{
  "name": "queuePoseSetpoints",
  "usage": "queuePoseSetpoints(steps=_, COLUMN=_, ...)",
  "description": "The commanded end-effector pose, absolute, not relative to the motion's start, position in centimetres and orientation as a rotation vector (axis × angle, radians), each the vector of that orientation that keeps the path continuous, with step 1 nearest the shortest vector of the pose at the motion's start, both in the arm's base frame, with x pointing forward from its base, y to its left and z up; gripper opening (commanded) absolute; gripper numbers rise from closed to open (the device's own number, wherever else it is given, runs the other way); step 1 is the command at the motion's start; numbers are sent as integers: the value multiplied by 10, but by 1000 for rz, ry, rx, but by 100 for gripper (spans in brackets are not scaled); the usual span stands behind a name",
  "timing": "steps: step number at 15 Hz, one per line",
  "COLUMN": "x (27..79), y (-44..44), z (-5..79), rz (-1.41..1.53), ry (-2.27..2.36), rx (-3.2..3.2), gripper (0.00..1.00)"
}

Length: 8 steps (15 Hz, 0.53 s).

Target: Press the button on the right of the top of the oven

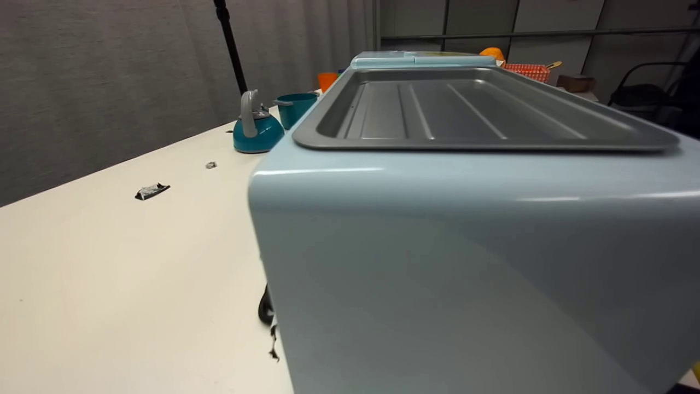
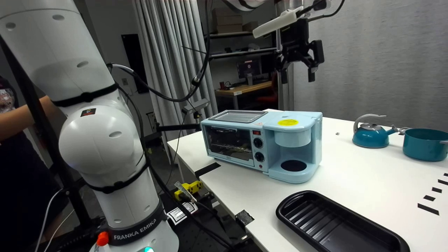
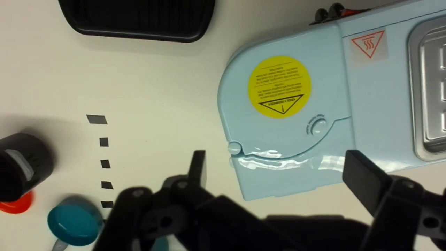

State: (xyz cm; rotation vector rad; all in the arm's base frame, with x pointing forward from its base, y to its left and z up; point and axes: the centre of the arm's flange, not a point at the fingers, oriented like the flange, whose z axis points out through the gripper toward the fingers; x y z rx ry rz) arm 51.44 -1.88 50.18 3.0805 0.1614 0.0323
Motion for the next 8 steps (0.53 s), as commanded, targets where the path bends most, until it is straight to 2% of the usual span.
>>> queuePoseSetpoints(steps=1, x=515, y=-27, z=497, rz=23, ry=152, rx=3082, gripper=100)
queuePoseSetpoints(steps=8, x=515, y=-18, z=487, rz=21, ry=191, rx=3081, gripper=100)
